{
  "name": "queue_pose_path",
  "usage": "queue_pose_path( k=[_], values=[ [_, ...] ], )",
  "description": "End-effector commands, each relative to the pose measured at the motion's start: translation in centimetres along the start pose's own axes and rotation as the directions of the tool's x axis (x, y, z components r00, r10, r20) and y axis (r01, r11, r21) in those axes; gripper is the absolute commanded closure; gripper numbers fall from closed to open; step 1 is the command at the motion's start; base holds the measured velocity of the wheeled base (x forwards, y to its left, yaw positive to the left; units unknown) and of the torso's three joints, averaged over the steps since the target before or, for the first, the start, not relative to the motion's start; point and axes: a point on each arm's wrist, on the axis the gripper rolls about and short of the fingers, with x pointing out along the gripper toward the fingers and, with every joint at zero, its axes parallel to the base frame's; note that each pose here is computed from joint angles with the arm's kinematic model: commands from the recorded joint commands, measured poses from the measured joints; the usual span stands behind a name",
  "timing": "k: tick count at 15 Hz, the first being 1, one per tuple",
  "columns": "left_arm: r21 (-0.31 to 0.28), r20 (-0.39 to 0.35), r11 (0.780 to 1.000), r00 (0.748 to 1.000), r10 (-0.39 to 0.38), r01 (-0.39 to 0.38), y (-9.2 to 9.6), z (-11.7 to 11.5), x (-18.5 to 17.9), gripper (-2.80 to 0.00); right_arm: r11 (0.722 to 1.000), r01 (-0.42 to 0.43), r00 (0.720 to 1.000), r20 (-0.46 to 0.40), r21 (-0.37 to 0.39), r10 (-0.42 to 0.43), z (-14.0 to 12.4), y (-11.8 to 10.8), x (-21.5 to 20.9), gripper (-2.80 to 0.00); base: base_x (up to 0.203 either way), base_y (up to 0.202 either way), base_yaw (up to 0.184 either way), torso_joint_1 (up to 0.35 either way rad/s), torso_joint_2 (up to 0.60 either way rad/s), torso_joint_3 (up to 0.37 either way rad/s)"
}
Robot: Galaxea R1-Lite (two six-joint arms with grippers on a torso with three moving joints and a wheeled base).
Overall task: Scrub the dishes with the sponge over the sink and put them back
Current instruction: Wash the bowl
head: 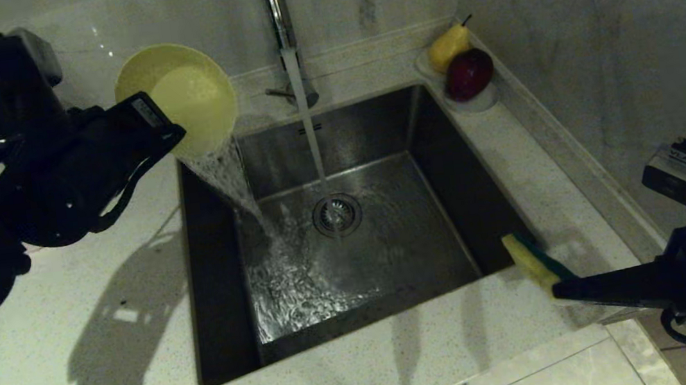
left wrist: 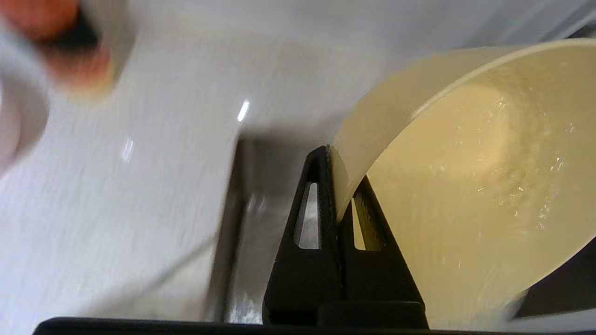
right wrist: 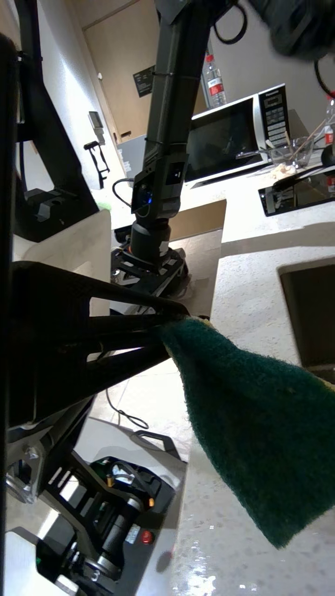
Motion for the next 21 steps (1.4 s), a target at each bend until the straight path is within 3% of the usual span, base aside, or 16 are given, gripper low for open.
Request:
queue_pose_path(
  k=[1, 3, 8, 11, 15, 17, 19, 21],
  values=[
    [-0.026, 0.126, 0.995, 0.988, -0.091, 0.095, 0.8, -0.2, -0.7, 0.0, 1.0, -0.005, 1.0, -0.007, 0.008, 0.005, 0.3, 0.0, 0.2, 0.0, 0.0, 0.0, 0.0, 0.0, 0.0, 0.0],
    [-0.032, 0.204, 0.986, 0.967, -0.152, 0.162, 1.5, 0.4, -0.7, 0.0, 1.0, -0.009, 1.0, -0.011, 0.005, 0.009, 0.2, 0.2, 0.1, 0.0, 0.0, 0.0, 0.0, 0.0, 0.0, 0.0],
    [0.019, 0.321, 0.973, 0.92, -0.223, 0.229, 1.6, 2.5, -1.5, 0.0, 1.0, -0.005, 0.999, -0.032, 0.011, 0.006, 0.4, -0.4, 1.1, 0.0, 0.0, 0.0, 0.0, 0.0, 0.0, 0.0],
    [0.038, 0.341, 0.965, 0.904, -0.258, 0.261, 1.7, 3.3, -2.3, 0.0, 1.0, -0.013, 0.999, -0.04, 0.013, 0.013, 0.3, -0.4, 1.0, 0.0, 0.0, 0.0, 0.0, 0.0, 0.0, 0.0],
    [0.049, 0.345, 0.964, 0.902, -0.26, 0.26, 1.9, 3.8, -3.0, 0.0, 1.0, -0.017, 0.999, -0.042, 0.011, 0.018, -0.1, -0.4, 0.7, 0.0, 0.0, 0.0, 0.0, 0.0, 0.0, 0.0],
    [0.065, 0.246, 0.973, 0.941, -0.23, 0.221, 2.1, 2.6, -2.7, 0.0, 0.999, -0.04, 0.998, -0.056, 0.004, 0.04, -0.7, -0.3, 0.4, 0.0, 0.0, 0.0, 0.0, 0.0, 0.0, 0.0],
    [0.066, 0.072, 0.983, 0.982, -0.175, 0.171, 2.6, 0.8, -2.8, 0.0, 0.998, -0.06, 0.996, -0.067, -0.031, 0.057, -1.0, -0.5, 0.3, 0.0, 0.0, 0.0, 0.0, 0.0, 0.0, 0.0],
    [0.049, -0.143, 0.988, 0.98, -0.136, 0.144, 3.2, -1.0, -3.1, 0.0, 0.994, -0.082, 0.996, -0.051, -0.079, 0.078, -0.9, 0.2, -0.1, 0.0, 0.0, 0.0, 0.0, 0.0, 0.0, 0.0]
  ],
)
